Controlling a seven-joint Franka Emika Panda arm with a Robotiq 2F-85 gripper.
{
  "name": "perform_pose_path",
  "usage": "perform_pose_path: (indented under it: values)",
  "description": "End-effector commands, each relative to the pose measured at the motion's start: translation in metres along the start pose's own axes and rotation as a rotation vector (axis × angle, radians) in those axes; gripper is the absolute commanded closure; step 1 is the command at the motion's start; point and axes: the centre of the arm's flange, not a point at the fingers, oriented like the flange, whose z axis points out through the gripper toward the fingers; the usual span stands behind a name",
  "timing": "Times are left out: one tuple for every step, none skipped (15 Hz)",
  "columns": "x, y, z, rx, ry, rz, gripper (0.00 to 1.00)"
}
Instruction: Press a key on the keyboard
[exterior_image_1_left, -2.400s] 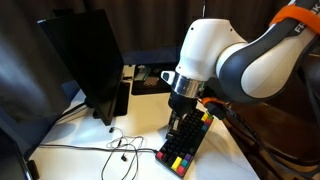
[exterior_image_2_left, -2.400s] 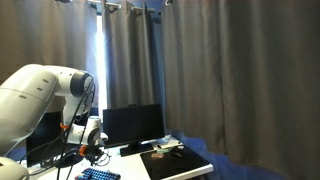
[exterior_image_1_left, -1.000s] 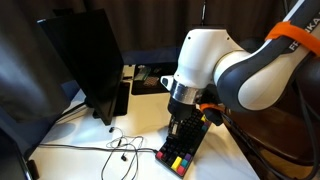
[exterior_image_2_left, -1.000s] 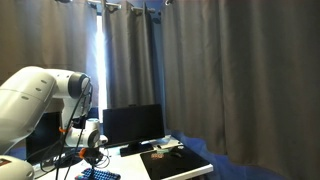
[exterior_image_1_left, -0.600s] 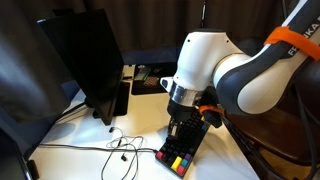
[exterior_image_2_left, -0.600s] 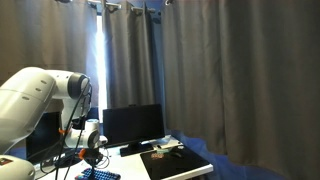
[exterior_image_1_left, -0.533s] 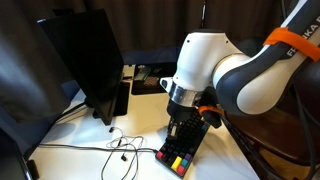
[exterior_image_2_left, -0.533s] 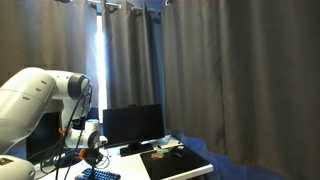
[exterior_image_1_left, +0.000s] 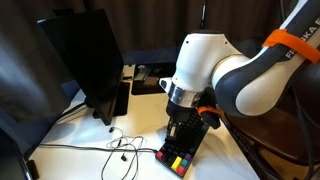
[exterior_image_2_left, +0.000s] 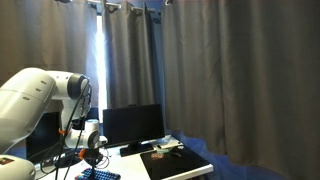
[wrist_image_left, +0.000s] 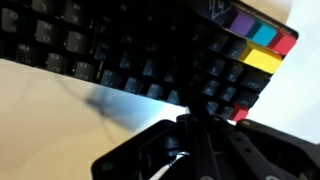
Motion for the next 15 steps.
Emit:
perform_pose_path:
  values:
    - [0.005,-0.005,0.009,-0.020,0.009,0.009,1.00]
    - [0.005,-0.005,0.009,-0.019,0.011,0.009,1.00]
    - [0.006,-0.005,0.008,-0.020,0.012,0.010,1.00]
    - [0.006,-0.005,0.006,-0.020,0.013,0.009,1.00]
    - [0.006,-0.005,0.005,-0.018,0.015,0.010,1.00]
    - [0.006,-0.005,0.003,-0.019,0.014,0.008,1.00]
    - [0.006,-0.004,0.002,-0.019,0.015,0.009,1.00]
    - [0.006,-0.004,0.000,-0.018,0.016,0.007,1.00]
    - [0.007,-0.004,-0.002,-0.018,0.018,0.007,1.00]
    - [0.007,-0.004,-0.004,-0.016,0.020,0.007,1.00]
    - [0.008,-0.005,-0.006,-0.017,0.022,0.005,1.00]
    - [0.008,-0.005,-0.009,-0.018,0.025,0.003,1.00]
    - [0.009,-0.005,-0.011,-0.020,0.027,0.004,1.00]
    - [0.010,-0.004,-0.013,-0.021,0.029,0.003,0.94]
    - [0.011,-0.004,-0.015,-0.023,0.031,0.003,0.92]
